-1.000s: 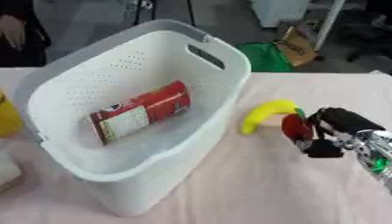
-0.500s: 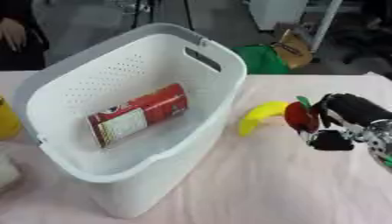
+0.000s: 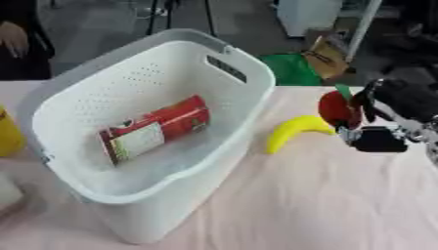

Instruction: Pick up objects on the table and place them in the box.

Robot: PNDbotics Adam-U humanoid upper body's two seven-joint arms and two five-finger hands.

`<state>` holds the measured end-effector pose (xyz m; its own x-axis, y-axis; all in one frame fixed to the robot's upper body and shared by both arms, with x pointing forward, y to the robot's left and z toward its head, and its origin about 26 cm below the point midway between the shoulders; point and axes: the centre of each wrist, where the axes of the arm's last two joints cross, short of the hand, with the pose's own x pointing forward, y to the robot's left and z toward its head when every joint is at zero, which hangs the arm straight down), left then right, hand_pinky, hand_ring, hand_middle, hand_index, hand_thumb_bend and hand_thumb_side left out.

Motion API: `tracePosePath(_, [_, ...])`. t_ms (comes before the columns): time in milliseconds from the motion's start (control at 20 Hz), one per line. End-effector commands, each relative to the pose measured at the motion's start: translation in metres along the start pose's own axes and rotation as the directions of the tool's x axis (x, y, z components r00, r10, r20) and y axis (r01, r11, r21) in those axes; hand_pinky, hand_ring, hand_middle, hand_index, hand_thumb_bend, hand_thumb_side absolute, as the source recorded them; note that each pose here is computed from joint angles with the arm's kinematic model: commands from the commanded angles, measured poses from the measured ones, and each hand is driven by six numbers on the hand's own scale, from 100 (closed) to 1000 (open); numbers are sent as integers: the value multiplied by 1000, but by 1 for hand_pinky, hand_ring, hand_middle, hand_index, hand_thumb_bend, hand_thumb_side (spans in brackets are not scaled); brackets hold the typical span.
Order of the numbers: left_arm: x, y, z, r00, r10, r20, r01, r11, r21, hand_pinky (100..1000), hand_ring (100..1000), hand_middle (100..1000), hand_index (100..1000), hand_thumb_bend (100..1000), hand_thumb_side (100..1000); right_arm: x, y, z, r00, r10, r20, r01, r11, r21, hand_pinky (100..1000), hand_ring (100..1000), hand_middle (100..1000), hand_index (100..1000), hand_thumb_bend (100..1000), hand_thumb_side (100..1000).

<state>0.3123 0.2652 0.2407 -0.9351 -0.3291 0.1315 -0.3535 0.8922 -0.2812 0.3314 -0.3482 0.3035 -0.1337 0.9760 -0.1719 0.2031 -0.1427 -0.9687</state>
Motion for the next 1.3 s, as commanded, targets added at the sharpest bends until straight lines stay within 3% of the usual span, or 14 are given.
tracePosePath(50, [3, 0, -7, 999, 7, 39, -7, 1000, -10, 669, 579, 605, 742, 100, 1000, -1, -31, 6, 999, 44, 0, -44, 997, -62, 851, 773, 348, 534, 100, 559])
tracePosePath(400, [4, -1, -8, 999, 17, 41, -16, 1000, -21, 668, 579, 604, 742, 100, 1000, 14, -63, 1, 997, 53, 47, -46, 990, -135, 853, 774, 326, 526, 100, 556])
tracePosePath(700, [4, -3, -8, 999, 28, 40, -27, 999, -35, 668, 579, 604, 742, 100, 1000, 30, -93, -18, 993, 45, 105, -23, 979, -204, 854, 773, 319, 525, 100, 557])
tracePosePath(1300, [6, -9, -12, 997, 63, 51, -61, 997, -41, 669, 579, 604, 741, 100, 1000, 57, -107, -70, 985, -2, 173, 42, 972, -232, 858, 769, 309, 517, 100, 565])
